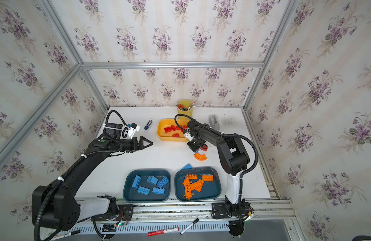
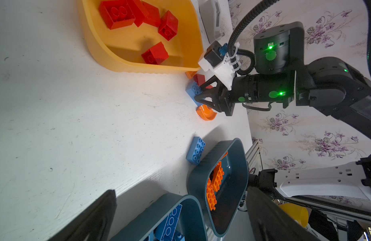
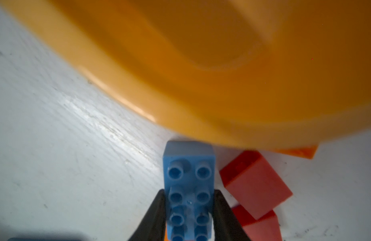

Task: Sort the legos into containers by color
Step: 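Carry the light blue brick with the right gripper into the nearer teal tray and release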

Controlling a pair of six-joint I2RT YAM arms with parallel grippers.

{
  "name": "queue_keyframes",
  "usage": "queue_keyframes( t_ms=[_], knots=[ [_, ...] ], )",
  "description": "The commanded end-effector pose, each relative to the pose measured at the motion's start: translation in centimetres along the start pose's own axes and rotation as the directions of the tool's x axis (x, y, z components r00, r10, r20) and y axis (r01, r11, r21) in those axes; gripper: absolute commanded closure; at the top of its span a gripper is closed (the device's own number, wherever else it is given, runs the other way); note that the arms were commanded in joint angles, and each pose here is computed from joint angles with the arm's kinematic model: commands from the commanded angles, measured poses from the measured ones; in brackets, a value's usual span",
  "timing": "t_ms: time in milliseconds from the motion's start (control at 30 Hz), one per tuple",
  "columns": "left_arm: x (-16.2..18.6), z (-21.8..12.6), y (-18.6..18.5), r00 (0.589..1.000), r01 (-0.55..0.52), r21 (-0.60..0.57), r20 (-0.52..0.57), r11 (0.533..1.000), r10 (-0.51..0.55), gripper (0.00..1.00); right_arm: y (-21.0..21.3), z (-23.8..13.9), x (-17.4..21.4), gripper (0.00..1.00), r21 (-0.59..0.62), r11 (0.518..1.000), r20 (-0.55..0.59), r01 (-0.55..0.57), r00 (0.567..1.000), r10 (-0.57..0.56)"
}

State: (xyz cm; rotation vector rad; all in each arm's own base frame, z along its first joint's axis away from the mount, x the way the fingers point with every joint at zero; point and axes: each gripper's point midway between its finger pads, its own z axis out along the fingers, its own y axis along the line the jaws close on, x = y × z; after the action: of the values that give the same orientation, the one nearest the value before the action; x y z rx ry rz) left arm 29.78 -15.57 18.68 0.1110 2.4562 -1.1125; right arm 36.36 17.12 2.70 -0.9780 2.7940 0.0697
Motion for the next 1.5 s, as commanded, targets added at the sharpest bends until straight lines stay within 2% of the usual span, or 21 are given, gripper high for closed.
queue_keyframes(
  t_ms=[0,133,300,500,667,733,867,1000,1267,1367,1467],
  knots=[
    [0.0,0.0,-0.2,1.0,-0.007,0.012,0.0,1.0,0.007,0.01,0.6,-0.1,-0.3,0.67,-0.033,0.999,0.0,0.007,1.0,-0.007],
    [0.1,0.1,-0.1,1.0,-0.005,0.01,-0.003,1.0,0.005,0.01,1.0,-0.4,-0.7,0.67,-0.029,0.999,0.0,0.028,1.0,-0.028],
    [0.1,0.1,-0.1,1.0,-0.006,0.012,-0.003,1.0,0.007,0.01,1.5,-1.0,-1.4,0.72,-0.04,0.999,0.012,0.035,0.999,-0.035],
    [0.2,0.1,-0.1,1.0,-0.011,0.01,-0.007,1.0,0.011,0.01,2.8,-6.5,-3.7,0.73,-0.101,0.994,0.16,0.05,0.987,-0.034],
    [-0.1,0.0,0.7,1.0,-0.002,-0.019,0.002,1.0,0.002,0.01,7.8,-11.1,-5.0,0.73,-0.209,0.963,0.284,0.17,0.953,-0.106],
    [-0.3,-0.2,1.2,1.0,0.018,-0.04,0.014,0.999,-0.018,0.01,11.9,-12.1,-4.8,0.73,-0.238,0.934,0.31,0.267,0.932,-0.187],
    [-0.3,-0.6,2.6,0.998,0.058,-0.089,0.032,0.994,-0.055,0.01,17.4,-13.0,-3.7,0.73,-0.286,0.882,0.336,0.375,0.901,-0.274],
    [-0.1,-0.9,3.4,0.996,0.084,-0.109,0.041,0.991,-0.08,0.01,23.2,-13.0,-2.3,0.73,-0.345,0.815,0.363,0.466,0.867,-0.342],
    [0.3,-0.9,3.9,0.995,0.096,-0.121,0.038,0.988,-0.093,0.01,32.0,-10.0,0.5,0.72,-0.416,0.706,0.337,0.573,0.819,-0.465],
    [0.4,-0.8,3.8,0.995,0.094,-0.116,0.034,0.989,-0.09,0.01,32.9,-9.0,0.6,0.66,-0.403,0.705,0.319,0.584,0.812,-0.489],
    [0.4,-0.8,3.6,0.996,0.091,-0.101,0.029,0.991,-0.089,0.01,32.8,-8.8,0.2,0.49,-0.38,0.713,0.319,0.589,0.807,-0.496]
  ],
)
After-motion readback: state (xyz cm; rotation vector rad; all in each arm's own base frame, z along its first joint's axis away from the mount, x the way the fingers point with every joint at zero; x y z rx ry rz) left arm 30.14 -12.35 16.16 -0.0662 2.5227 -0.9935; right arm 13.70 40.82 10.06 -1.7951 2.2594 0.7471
